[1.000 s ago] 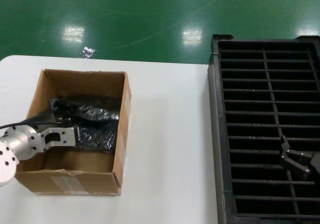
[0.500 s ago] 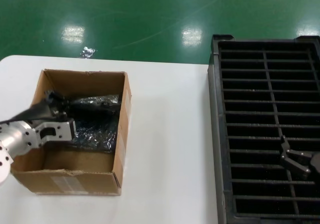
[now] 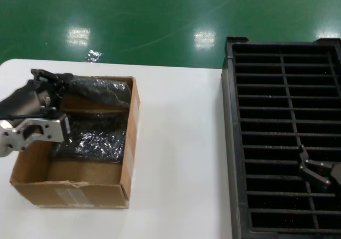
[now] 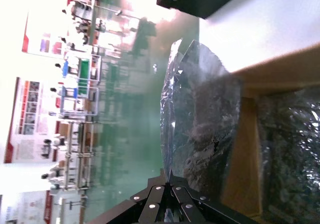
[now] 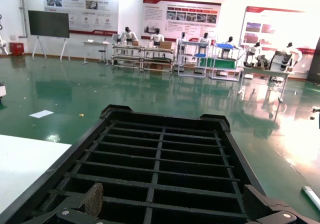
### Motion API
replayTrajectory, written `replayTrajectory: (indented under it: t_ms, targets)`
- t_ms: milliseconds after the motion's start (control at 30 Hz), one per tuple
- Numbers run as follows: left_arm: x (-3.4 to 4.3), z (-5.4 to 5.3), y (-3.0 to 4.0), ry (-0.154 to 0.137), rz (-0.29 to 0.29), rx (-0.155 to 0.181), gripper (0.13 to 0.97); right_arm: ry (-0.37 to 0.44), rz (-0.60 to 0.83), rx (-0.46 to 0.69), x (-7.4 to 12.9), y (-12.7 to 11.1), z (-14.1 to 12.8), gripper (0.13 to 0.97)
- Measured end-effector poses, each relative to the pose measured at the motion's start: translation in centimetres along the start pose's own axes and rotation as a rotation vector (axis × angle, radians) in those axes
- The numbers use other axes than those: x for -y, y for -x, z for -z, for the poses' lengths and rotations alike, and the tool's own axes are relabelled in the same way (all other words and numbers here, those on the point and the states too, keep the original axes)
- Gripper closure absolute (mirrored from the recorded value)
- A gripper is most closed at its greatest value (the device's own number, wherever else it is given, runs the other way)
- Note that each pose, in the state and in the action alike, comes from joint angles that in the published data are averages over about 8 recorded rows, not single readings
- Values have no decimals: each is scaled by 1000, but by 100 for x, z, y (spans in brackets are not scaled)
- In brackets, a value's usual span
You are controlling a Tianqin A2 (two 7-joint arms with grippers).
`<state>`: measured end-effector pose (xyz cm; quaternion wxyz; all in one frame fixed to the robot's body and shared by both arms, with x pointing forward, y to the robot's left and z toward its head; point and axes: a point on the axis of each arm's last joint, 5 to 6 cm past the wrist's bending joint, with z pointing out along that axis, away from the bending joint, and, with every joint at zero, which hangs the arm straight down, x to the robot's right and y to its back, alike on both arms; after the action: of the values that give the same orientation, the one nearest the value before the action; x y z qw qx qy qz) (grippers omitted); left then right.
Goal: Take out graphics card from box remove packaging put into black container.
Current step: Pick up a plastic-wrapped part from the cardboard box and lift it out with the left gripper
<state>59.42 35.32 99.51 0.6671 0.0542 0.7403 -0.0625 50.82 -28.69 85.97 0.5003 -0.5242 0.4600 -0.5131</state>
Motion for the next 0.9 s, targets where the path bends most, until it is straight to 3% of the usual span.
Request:
replayTrajectory:
  t_ms: [233, 400, 600, 800, 900]
  targets:
    - [161, 380, 181, -32, -4, 59, 958, 0, 0, 0, 0, 0, 0, 130]
    - [305, 588, 232, -83, 27, 68, 958, 0, 0, 0, 0, 0, 0, 130]
    - [522, 690, 168, -156, 75, 45, 958, 0, 0, 0, 0, 0, 0, 130]
    - [768, 632, 28, -210, 125, 21, 958, 0, 0, 0, 0, 0, 0, 130]
    - [853, 602, -26, -225, 142, 13, 958, 0, 0, 0, 0, 0, 0, 130]
